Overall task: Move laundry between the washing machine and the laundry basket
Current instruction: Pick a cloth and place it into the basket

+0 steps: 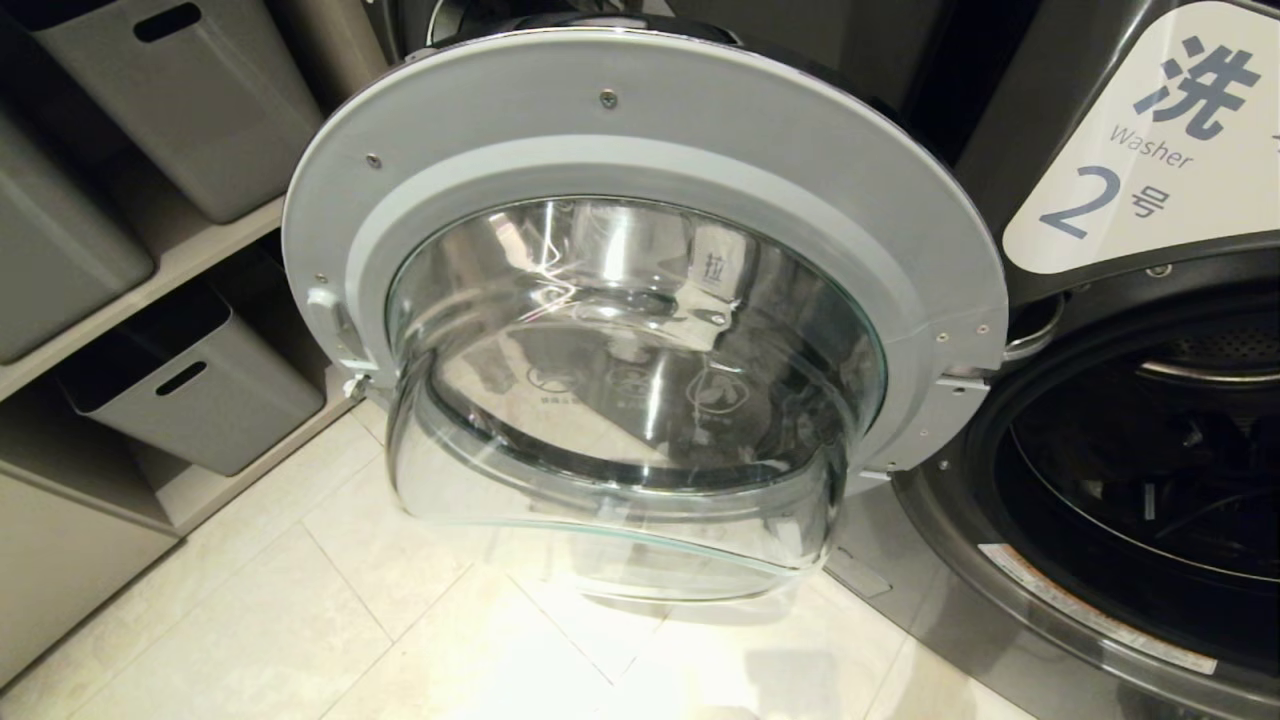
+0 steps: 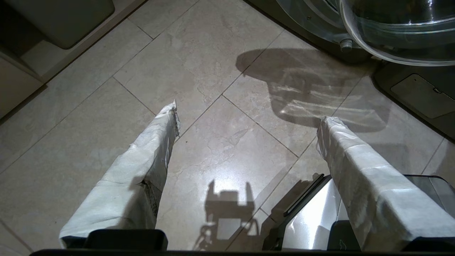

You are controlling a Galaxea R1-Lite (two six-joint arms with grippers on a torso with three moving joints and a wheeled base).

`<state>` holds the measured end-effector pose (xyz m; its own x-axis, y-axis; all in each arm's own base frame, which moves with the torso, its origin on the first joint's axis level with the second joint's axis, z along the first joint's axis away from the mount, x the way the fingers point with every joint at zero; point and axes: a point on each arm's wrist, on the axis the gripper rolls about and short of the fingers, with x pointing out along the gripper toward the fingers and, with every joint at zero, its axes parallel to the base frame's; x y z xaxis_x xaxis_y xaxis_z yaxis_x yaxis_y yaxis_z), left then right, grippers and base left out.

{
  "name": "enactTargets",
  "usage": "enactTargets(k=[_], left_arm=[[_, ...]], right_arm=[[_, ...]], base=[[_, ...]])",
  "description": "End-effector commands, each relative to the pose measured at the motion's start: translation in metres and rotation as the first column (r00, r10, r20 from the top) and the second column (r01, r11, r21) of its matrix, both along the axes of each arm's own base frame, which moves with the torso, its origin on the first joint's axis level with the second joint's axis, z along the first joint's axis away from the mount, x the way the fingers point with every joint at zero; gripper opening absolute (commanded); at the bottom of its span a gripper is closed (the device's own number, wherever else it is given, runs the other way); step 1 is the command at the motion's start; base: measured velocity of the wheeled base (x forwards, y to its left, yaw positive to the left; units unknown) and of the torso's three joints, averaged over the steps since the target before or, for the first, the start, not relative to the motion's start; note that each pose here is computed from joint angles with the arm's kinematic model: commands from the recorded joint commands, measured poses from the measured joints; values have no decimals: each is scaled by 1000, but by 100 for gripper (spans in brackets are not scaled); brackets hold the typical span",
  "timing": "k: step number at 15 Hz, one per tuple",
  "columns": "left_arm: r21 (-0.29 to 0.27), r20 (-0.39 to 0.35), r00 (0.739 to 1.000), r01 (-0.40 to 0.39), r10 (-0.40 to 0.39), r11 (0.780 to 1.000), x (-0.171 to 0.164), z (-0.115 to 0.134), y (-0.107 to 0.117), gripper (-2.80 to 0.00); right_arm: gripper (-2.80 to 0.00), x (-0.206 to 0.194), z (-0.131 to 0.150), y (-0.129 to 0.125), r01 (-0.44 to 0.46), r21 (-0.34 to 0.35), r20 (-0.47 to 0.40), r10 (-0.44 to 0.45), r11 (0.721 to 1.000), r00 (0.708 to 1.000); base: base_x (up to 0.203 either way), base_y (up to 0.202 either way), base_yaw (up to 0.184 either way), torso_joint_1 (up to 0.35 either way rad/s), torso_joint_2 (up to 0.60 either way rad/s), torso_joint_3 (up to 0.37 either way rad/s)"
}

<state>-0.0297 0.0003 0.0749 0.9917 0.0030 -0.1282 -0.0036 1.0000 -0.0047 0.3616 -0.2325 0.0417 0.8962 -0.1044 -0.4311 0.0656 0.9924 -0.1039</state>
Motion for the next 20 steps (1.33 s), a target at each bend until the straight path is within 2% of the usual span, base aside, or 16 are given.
enactTargets(k=[1, 2, 5, 8, 12, 15, 17, 20], left_arm=[[0, 0, 1000, 0, 0, 1000, 0, 0, 0, 0], [0, 0, 1000, 0, 0, 1000, 0, 0, 0, 0], [0, 0, 1000, 0, 0, 1000, 0, 0, 0, 0], [0, 1, 1000, 0, 0, 1000, 0, 0, 0, 0], [0, 0, 1000, 0, 0, 1000, 0, 0, 0, 0], [0, 0, 1000, 0, 0, 1000, 0, 0, 0, 0], [0, 0, 1000, -1, 1, 1000, 0, 0, 0, 0], [0, 1, 1000, -2, 2, 1000, 0, 0, 0, 0]], right_arm=[[0, 5, 4, 5, -18, -3, 5, 18, 1000, 1000], [0, 6, 5, 6, -20, 6, -10, 20, 1000, 1000], [0, 5, 9, 9, -23, 91, -136, 36, 996, 990], [0, 13, 15, 5, -18, 120, -189, 41, 993, 981], [0, 14, 6, 8, -104, 10, -221, 104, 994, 970], [0, 22, 4, 22, -143, -57, -253, 125, 988, 959], [0, 28, 1, 28, -171, -81, -246, 147, 982, 958], [0, 31, -3, 33, -184, -81, -250, 158, 980, 955]], base=[[0, 0, 0, 0, 0, 0], [0, 0, 0, 0, 0, 0], [0, 0, 0, 0, 0, 0], [0, 0, 0, 0, 0, 0], [0, 0, 0, 0, 0, 0], [0, 0, 0, 0, 0, 0], [0, 0, 0, 0, 0, 0], [0, 0, 0, 0, 0, 0]])
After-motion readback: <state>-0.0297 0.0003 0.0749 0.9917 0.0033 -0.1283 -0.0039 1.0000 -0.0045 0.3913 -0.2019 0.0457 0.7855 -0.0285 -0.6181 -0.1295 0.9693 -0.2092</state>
